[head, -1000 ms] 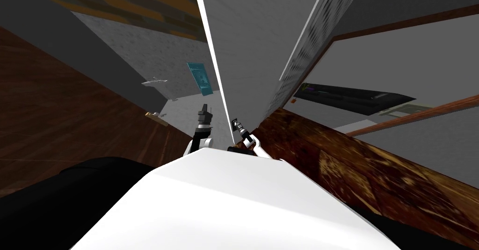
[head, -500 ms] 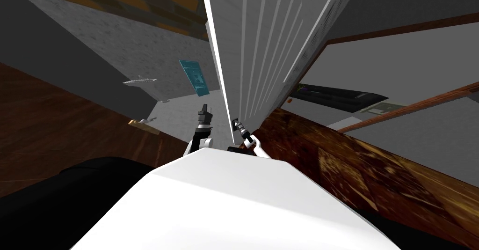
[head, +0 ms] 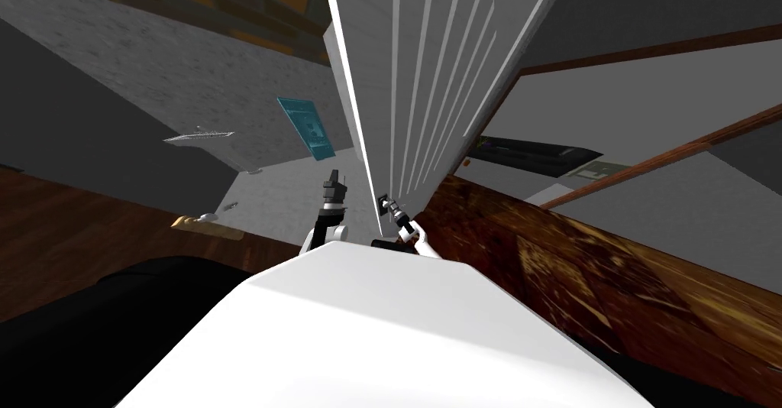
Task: Push the door open
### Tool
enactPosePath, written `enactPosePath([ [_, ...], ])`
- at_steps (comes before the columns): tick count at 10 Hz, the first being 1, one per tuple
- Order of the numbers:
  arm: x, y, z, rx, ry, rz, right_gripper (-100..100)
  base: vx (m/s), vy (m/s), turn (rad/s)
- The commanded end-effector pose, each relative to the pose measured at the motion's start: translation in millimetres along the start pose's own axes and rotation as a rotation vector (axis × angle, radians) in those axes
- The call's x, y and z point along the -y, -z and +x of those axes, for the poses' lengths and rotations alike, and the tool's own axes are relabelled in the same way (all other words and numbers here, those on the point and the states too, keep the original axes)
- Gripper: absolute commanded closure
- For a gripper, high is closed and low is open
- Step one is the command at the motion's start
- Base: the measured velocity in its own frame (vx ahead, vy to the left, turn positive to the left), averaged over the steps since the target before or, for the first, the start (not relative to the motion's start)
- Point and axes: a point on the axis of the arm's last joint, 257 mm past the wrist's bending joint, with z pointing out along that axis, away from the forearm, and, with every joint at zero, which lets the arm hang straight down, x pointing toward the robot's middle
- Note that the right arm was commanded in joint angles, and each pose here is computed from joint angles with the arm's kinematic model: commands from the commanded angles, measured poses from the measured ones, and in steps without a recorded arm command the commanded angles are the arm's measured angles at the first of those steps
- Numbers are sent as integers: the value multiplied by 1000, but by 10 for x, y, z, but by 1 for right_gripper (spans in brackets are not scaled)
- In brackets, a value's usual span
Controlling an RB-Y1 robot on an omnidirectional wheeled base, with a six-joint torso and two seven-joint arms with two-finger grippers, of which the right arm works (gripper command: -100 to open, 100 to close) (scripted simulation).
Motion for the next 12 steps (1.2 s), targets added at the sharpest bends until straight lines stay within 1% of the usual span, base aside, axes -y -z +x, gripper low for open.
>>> enactPosePath([
  [1, 10, 35, -96, 22, 4, 6, 100, 109, 171, -123],
  [2, 10, 41, -104, 26, 4, 6, 100, 107, 154, -147],
  [3, -10, 53, -57, 12, 0, 2, -100, -120, -14, -75],
  [4, -10, 53, -57, 12, 0, 2, -100, -170, -99, 17],
  [7, -45, 64, 31, -4, -11, -4, -100, -168, -123, -18],
  [10, -107, 61, 155, -22, -29, -15, -100, -240, -115, -29],
  [11, -85, 63, 123, -18, -24, -12, -100, -95, -47, 0],
  [12, -68, 66, 83, -13, -19, -10, -100, 74, 85, 47],
])
